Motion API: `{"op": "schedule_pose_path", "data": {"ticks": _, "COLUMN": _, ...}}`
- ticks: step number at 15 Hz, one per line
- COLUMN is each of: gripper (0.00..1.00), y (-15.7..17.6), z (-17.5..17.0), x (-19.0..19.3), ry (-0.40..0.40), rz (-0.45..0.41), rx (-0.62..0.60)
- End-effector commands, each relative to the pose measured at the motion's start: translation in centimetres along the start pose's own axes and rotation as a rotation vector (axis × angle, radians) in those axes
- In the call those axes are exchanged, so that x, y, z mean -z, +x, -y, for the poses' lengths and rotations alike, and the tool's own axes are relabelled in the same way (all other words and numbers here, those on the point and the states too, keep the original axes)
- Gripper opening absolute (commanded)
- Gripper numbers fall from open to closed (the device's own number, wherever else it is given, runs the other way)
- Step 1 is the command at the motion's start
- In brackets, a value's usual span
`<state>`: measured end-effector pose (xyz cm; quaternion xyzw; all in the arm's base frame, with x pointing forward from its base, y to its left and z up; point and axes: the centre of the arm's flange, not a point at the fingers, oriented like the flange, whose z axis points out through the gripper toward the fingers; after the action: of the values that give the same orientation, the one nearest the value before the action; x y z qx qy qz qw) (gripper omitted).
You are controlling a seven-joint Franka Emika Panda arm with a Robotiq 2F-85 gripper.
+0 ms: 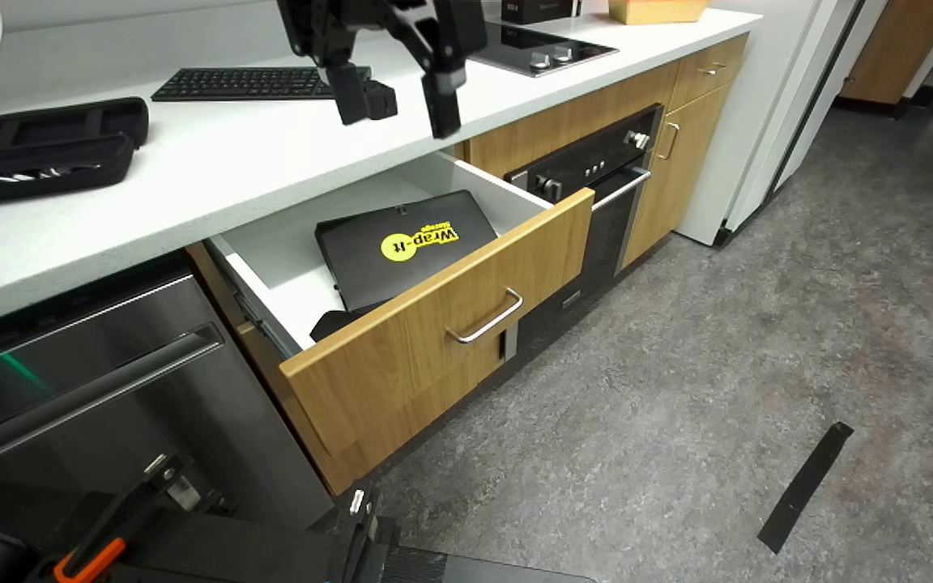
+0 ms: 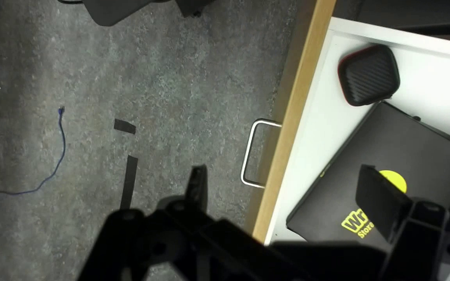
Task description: Close the drawer
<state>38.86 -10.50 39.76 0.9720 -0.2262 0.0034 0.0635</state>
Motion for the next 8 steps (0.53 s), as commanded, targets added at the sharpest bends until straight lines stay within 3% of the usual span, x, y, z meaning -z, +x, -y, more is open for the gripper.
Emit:
{"op": "schedule_pose_path", "data": {"ticks": 1, "gripper": 1.00, "y": 0.2, "z": -0.3, "x": -0.5, "ry": 0.000, "rz": 0.010, "rx": -0.006}}
{"op": "schedule_pose_path", "data": {"ticks": 6, "gripper": 1.00, "y": 0.2, "z": 0.1, "x": -0.5, "ry": -0.003, "rz": 0.008, "rx": 0.004}}
{"op": "schedule_pose_path", "data": {"ticks": 8, "gripper": 1.00, "y": 1.8, "z": -0.4, "x": -2.5, "ry": -0.033, "rz": 0.006, "rx": -0.039}}
